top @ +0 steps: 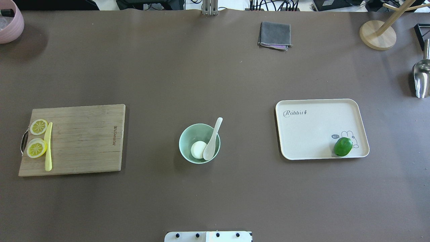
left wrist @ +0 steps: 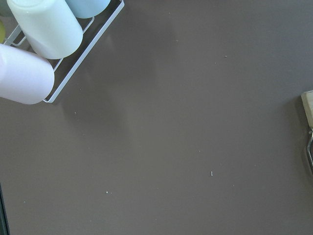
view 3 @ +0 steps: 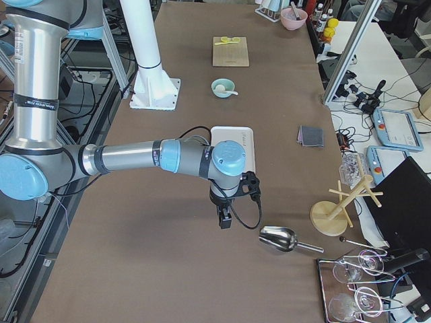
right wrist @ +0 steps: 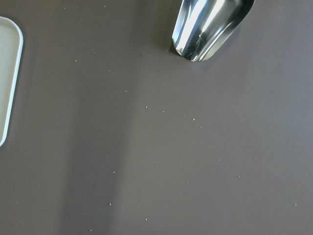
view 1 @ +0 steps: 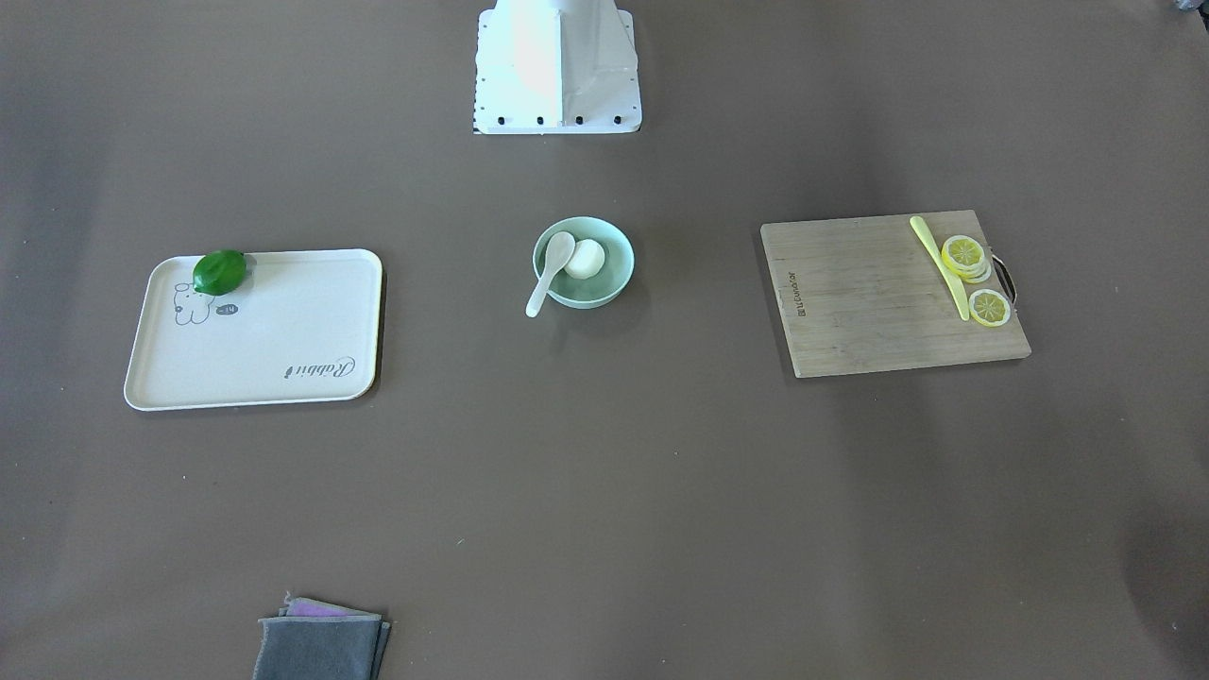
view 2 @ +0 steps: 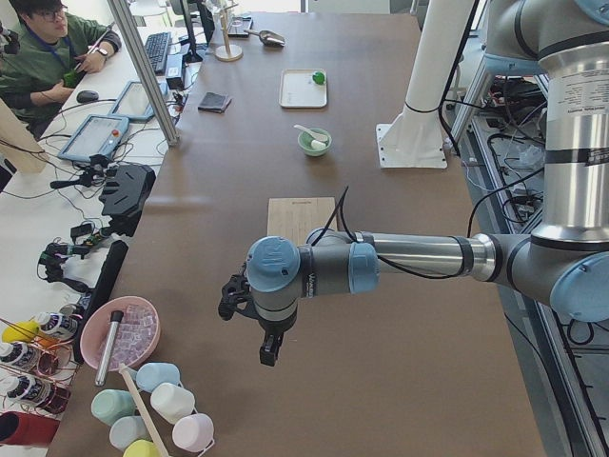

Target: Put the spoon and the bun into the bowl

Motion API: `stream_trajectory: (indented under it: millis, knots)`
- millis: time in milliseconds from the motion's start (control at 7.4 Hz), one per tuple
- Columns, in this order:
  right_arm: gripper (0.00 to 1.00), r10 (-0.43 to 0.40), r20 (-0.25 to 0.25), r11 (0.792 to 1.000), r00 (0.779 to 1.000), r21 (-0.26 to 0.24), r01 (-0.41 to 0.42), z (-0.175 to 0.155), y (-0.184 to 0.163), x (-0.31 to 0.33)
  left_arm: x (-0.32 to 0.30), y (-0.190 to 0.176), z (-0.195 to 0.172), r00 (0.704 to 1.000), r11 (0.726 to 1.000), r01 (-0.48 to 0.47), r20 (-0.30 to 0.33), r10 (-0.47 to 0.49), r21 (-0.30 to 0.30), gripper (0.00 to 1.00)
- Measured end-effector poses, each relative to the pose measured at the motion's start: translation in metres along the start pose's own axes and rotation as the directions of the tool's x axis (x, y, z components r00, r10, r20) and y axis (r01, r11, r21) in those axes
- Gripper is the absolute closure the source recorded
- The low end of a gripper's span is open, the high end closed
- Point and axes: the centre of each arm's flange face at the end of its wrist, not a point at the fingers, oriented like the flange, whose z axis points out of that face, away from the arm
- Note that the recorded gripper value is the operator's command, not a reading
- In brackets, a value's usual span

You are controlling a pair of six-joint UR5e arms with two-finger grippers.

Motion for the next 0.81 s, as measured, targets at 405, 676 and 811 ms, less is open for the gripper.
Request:
stream_trajectory:
  millis: [405, 676, 811]
  knots:
    - [0.0, -0.001, 0.002, 1.0, 1.0, -0.001, 0.001, 0.0009, 0.001, 0.0001, 0.0, 0.0025, 0.0011, 1.0, 1.0, 0.004, -0.003, -0.004, -0.001, 0.02]
    - [0.0, -0.003, 0.004, 1.0, 1.0, -0.002, 0.003, 0.0017, 0.0022, -0.0001, 0.0005, 0.0028, 0.0012, 1.0, 1.0, 0.007, -0.006, -0.007, 0.0, 0.02]
    - [0.0, -0.004, 0.004, 1.0, 1.0, -0.003, 0.004, 0.0019, 0.0023, -0.0001, 0.0007, 0.0032, 0.0017, 1.0, 1.0, 0.008, -0.007, -0.008, -0.001, 0.02]
